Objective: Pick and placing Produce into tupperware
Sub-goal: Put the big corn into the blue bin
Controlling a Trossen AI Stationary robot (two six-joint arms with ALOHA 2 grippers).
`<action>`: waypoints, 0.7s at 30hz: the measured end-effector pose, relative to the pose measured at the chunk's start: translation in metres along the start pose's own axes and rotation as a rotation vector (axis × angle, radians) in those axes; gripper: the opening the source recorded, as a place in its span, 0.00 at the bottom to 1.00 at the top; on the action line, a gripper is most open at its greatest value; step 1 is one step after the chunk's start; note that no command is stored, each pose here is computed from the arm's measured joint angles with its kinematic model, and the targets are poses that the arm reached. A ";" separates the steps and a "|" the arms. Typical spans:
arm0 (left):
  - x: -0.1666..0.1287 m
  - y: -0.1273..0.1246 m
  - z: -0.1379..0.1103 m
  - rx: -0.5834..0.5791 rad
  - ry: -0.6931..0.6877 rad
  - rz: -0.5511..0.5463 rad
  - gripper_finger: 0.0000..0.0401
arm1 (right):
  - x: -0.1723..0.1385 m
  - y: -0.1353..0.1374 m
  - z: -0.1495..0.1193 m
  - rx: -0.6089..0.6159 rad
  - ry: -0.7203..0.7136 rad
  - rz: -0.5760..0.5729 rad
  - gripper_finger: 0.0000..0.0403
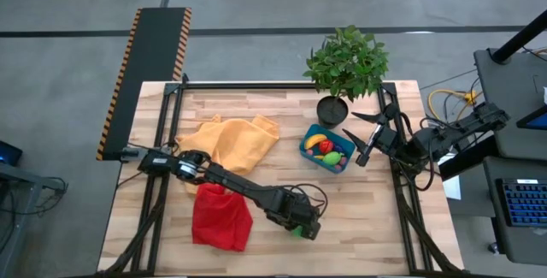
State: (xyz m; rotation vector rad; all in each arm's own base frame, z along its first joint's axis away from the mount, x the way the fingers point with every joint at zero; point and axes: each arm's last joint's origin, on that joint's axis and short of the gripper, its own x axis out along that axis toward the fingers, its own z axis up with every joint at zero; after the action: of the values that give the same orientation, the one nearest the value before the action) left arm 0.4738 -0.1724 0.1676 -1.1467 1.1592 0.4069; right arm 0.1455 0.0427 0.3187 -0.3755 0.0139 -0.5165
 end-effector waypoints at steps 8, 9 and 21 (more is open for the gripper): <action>0.000 0.001 0.001 0.021 -0.002 0.010 0.48 | 0.000 0.000 0.000 0.000 0.000 0.000 0.59; 0.000 0.001 0.001 0.022 -0.002 0.010 0.47 | 0.000 0.000 0.000 0.000 0.000 0.000 0.59; -0.008 -0.004 0.016 0.118 -0.106 -0.001 0.48 | 0.000 0.000 0.000 0.001 0.000 0.000 0.59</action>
State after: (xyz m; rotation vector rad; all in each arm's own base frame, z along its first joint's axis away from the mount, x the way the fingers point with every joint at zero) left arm 0.4819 -0.1577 0.1755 -1.0112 1.0758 0.3894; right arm 0.1455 0.0426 0.3187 -0.3749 0.0137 -0.5166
